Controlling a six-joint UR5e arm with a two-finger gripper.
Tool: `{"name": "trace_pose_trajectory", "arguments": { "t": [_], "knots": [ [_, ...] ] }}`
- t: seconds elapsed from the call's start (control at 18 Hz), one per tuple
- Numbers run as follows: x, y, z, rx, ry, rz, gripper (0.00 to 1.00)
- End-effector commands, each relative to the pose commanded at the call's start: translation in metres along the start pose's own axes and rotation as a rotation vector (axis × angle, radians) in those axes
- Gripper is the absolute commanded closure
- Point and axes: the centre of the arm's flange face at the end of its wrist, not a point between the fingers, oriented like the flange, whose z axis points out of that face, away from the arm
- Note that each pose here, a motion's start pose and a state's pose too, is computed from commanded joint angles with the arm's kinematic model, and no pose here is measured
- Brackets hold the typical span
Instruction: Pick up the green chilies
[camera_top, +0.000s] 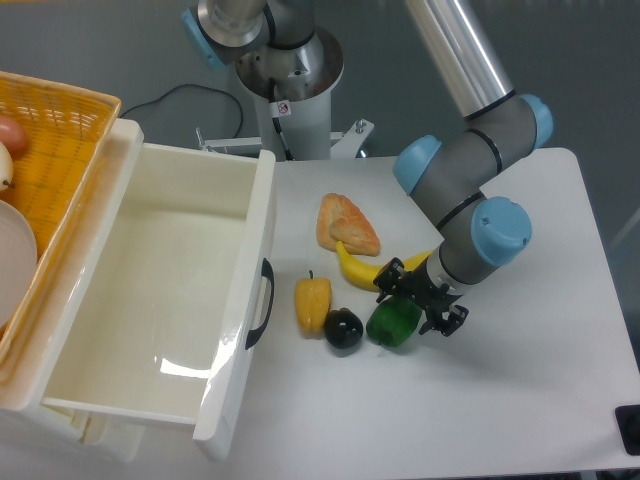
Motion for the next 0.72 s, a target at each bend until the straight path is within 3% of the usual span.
{"name": "trace_pose_trajectory", "arguments": {
  "t": [0.22,0.39,0.72],
  "knots": [
    [-0.003,0.003,-0.005,-0.024,-0.017,-0.003,0.76],
    [-0.010,0.014,-0.015,-0.152,-0.068,0.003,0.79],
    [-0.019,0.022,-0.052,-0.189,-0.146,-0.010,0.79]
  ]
}}
